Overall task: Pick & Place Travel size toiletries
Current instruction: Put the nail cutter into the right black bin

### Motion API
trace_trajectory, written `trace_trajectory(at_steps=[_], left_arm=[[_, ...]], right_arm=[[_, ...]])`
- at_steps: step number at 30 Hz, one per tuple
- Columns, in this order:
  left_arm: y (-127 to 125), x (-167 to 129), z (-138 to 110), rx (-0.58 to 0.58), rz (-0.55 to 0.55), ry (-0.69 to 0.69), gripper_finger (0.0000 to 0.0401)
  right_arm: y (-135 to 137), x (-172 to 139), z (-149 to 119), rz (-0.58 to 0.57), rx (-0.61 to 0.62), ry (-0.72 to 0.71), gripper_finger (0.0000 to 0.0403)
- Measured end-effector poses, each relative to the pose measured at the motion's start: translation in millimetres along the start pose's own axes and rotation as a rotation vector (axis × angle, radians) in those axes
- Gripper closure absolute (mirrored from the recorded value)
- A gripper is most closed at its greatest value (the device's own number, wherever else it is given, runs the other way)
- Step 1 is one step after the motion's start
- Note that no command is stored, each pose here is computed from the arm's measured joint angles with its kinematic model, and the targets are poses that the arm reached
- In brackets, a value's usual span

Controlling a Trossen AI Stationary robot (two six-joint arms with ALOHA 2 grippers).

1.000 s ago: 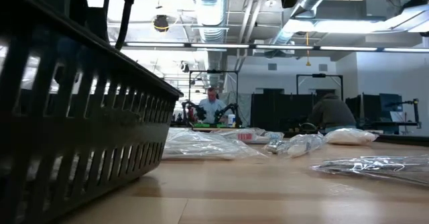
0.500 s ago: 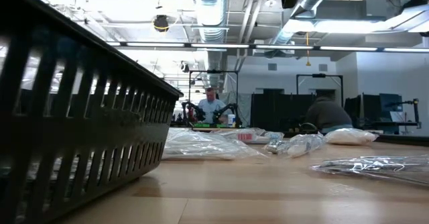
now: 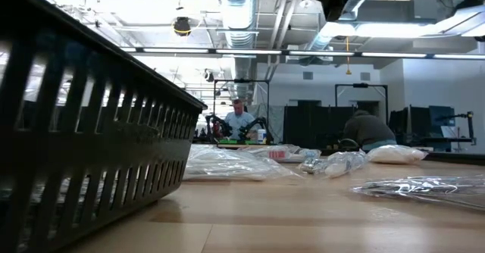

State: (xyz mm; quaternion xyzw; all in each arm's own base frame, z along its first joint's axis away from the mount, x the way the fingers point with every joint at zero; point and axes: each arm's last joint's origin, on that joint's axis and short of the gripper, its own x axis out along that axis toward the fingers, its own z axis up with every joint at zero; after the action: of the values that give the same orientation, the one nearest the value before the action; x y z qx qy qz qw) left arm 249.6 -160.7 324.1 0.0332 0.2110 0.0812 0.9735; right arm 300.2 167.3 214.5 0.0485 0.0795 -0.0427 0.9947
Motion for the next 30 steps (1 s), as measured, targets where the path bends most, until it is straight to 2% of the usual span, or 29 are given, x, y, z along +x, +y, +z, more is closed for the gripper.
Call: trace_trajectory(at_steps=[6,10,14,17,20,26,30], left_arm=[[18,-13,23,-0.013,0.010,-0.128,0.0270],[16,-10,13,0.035,0.012,-0.112,0.0270],[15,-9,9,0.043,0.010,-0.107,0.0270],[13,-10,8,0.048,0.004,-0.106,0.0270],[9,-13,7,0.072,-0.014,-0.108,0.0270],[-1,-22,4,0.109,-0.057,-0.114,0.0270],[-4,-30,4,0.120,-0.083,-0.125,0.0270]], right_arm=[[3,-2,-2,0.012,-0.007,0.011,0.0254],[8,-2,0,0.055,0.045,0.066,0.0259],[11,1,17,0.064,0.084,0.201,0.0264],[14,3,31,0.020,0.026,0.303,0.0267],[16,2,47,-0.003,0.032,0.335,0.0271],[13,-2,45,-0.041,-0.077,0.458,0.0276],[7,-7,36,-0.054,0.083,0.616,0.0279]])
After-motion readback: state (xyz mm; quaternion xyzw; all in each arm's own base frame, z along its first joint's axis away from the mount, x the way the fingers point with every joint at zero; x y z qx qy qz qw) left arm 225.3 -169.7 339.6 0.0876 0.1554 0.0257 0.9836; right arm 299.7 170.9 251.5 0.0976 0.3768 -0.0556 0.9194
